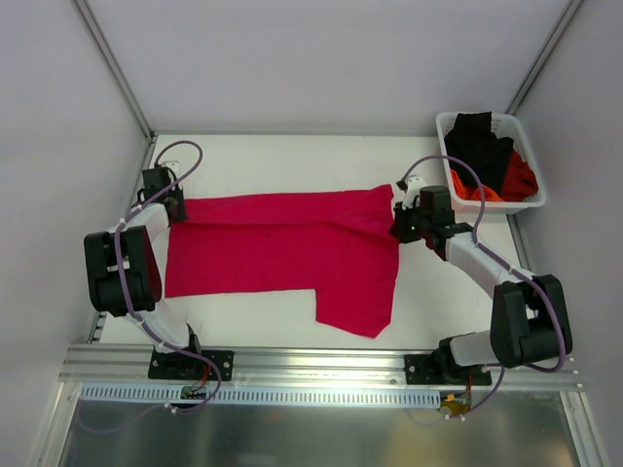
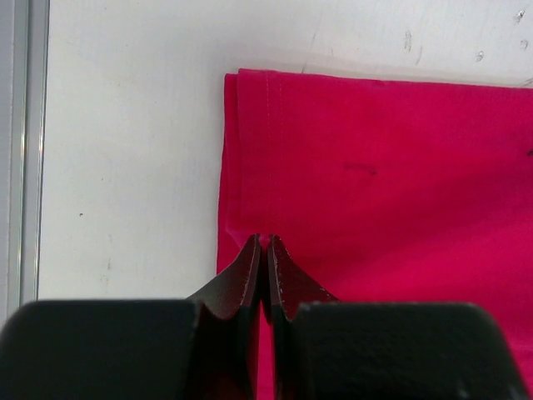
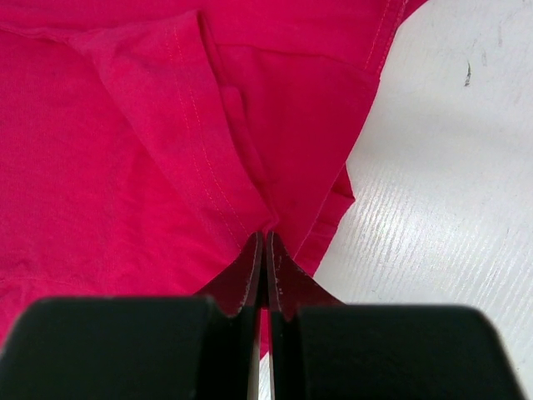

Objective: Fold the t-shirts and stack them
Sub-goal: Fold the tshirt

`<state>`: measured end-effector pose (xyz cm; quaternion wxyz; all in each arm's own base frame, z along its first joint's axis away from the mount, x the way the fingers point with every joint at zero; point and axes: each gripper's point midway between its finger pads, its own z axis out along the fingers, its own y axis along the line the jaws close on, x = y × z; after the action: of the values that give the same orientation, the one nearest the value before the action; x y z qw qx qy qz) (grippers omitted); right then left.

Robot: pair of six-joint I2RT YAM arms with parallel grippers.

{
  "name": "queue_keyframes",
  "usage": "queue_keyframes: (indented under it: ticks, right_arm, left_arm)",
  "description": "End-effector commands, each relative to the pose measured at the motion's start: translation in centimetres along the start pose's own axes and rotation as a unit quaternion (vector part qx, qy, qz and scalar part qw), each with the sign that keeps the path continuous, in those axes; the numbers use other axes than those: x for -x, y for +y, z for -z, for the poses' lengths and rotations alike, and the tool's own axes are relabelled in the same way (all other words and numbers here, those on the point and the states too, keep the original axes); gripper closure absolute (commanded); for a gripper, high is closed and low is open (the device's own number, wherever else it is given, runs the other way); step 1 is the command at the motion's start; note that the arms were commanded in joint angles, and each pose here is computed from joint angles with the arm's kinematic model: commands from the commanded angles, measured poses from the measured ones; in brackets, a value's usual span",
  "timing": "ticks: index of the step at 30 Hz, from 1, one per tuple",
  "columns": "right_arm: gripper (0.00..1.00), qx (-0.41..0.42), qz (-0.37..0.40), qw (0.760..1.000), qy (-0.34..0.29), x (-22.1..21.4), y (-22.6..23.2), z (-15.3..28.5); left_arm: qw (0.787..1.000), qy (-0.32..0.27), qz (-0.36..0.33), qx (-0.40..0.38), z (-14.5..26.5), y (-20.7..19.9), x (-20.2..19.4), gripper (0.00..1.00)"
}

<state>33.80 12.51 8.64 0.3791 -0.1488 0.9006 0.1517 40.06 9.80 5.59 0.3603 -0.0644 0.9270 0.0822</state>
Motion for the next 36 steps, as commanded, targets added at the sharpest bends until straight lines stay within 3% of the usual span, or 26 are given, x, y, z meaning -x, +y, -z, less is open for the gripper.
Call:
queue_keyframes:
  ticks: [1,9,13,15,17,21,23,26,29,30,34,36]
  right_arm:
    - [1.00,0.000,0.001,1.000,-0.001,0.0,0.3,0.6]
    - [1.00,0.006,0.003,1.000,0.010,-0.5,0.5,0.8]
    - [0.98,0.013,0.000,1.000,0.010,-0.3,0.9,1.1]
    - [0.77,0.021,-0.001,1.000,0.013,-0.2,1.3,1.5]
    - [0.49,0.032,0.002,0.999,0.001,0.8,1.9,2.4]
    - [0.18,0.041,0.000,0.999,-0.008,1.9,2.8,4.8]
    - [0.09,0.042,0.003,0.999,-0.026,2.9,3.1,5.9]
    - [0.07,0.025,-0.007,0.998,-0.050,4.4,2.8,6.8]
    - [0.06,0.008,-0.065,0.995,-0.078,6.4,2.5,6.5]
    - [0.06,0.012,-0.104,0.991,-0.077,6.8,2.7,5.8]
    - [0.06,-0.001,-0.170,0.982,-0.078,7.9,2.9,3.2]
    - [0.06,-0.005,-0.165,0.985,-0.054,7.8,3.6,1.4]
  left_arm:
    - [1.000,-0.016,-0.005,0.006,1.1,0.8,1.2,1.00]
    - [1.000,-0.009,-0.019,0.017,1.0,1.2,0.7,1.00]
    - [1.000,-0.012,-0.025,0.011,1.5,1.1,0.9,0.88]
    - [0.999,-0.022,-0.029,0.009,2.2,1.1,1.5,0.65]
    - [0.999,-0.041,-0.033,0.013,3.5,1.4,2.6,0.52]
    - [0.996,-0.073,-0.035,0.029,6.0,2.2,4.6,0.17]
    - [0.995,-0.094,-0.019,0.033,7.2,2.4,6.0,0.14]
    - [0.994,-0.103,0.015,0.032,8.1,2.3,7.2,0.10]
    - [0.993,-0.099,0.072,0.007,8.2,1.3,7.5,0.14]
    - [0.987,-0.095,0.128,-0.011,8.2,0.5,7.5,0.15]
    - [0.966,-0.064,0.246,-0.056,7.7,-2.0,6.5,0.23]
    - [0.950,-0.047,0.301,-0.068,7.4,-2.8,6.1,0.26]
